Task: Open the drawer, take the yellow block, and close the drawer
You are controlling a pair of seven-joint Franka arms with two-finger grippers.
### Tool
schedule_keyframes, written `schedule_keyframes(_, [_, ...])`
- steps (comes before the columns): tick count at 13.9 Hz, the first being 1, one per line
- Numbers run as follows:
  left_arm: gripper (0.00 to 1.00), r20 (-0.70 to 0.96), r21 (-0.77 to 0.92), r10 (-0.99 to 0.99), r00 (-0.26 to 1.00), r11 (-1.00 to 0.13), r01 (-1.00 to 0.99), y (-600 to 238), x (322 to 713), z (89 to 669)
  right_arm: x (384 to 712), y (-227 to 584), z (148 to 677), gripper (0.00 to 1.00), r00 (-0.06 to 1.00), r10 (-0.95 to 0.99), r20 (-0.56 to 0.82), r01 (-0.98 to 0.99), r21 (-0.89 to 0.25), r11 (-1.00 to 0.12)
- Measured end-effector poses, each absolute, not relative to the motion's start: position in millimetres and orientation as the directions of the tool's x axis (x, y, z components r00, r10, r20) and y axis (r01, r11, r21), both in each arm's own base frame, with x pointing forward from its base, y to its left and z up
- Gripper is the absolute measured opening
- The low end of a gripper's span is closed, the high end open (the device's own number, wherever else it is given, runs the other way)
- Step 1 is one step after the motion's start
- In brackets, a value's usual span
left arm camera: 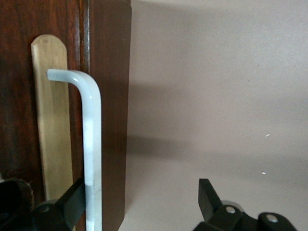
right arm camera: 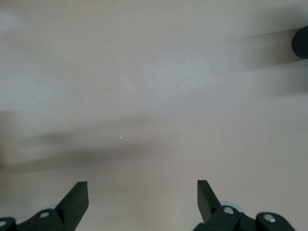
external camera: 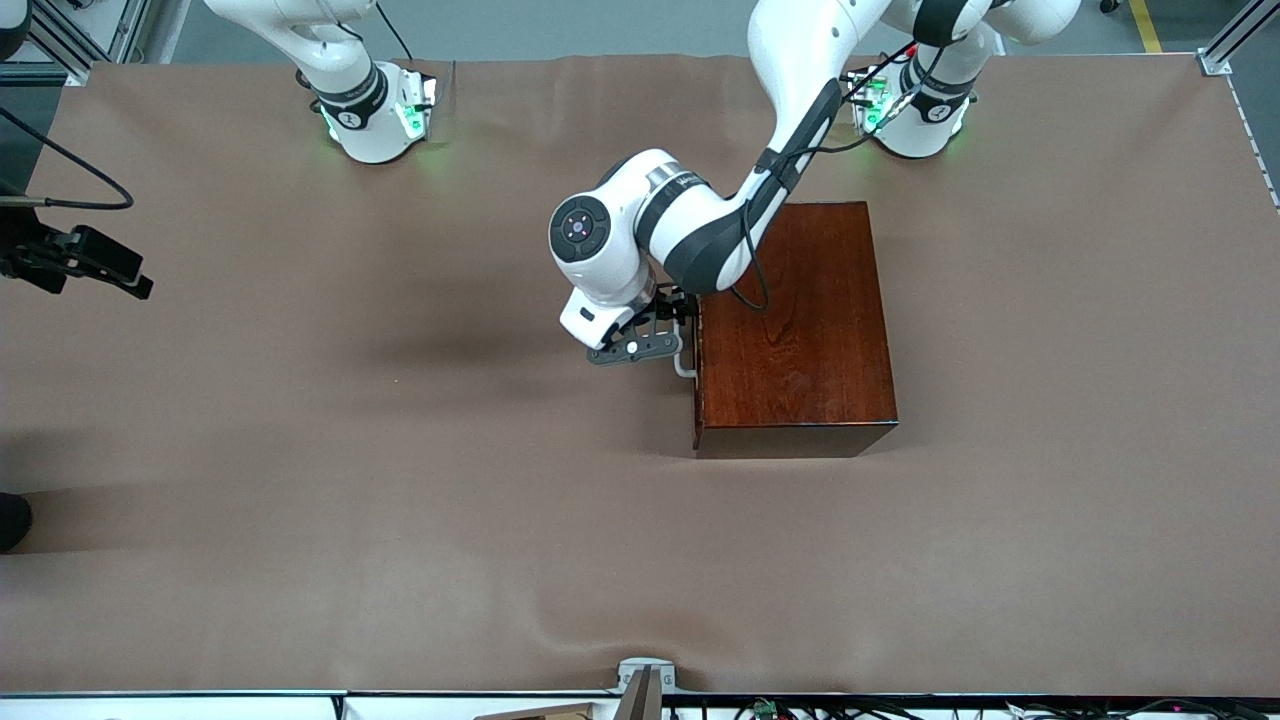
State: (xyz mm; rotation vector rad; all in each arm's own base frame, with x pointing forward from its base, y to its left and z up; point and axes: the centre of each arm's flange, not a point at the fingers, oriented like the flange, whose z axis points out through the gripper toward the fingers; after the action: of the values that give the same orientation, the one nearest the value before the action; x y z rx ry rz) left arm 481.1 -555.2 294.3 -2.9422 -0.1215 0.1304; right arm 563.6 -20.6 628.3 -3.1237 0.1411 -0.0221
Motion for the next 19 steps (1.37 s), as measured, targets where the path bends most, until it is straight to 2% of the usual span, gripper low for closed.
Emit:
schedule_keyframes(8, [1.0, -0.025, -0.138, 0.149, 0.988, -0.98, 0.145, -568, 480, 299, 564, -21, 628, 1.0, 0.996, -0.09, 0.014, -0.09, -0.015, -0.996])
schedule_keyframes(19, [1.0, 0.06, -0.005, 0.107, 0.992, -0.994, 0.107, -607, 461, 303, 564, -20, 628, 1.0, 0.996, -0.09, 0.014, -0.09, -0.015, -0.996])
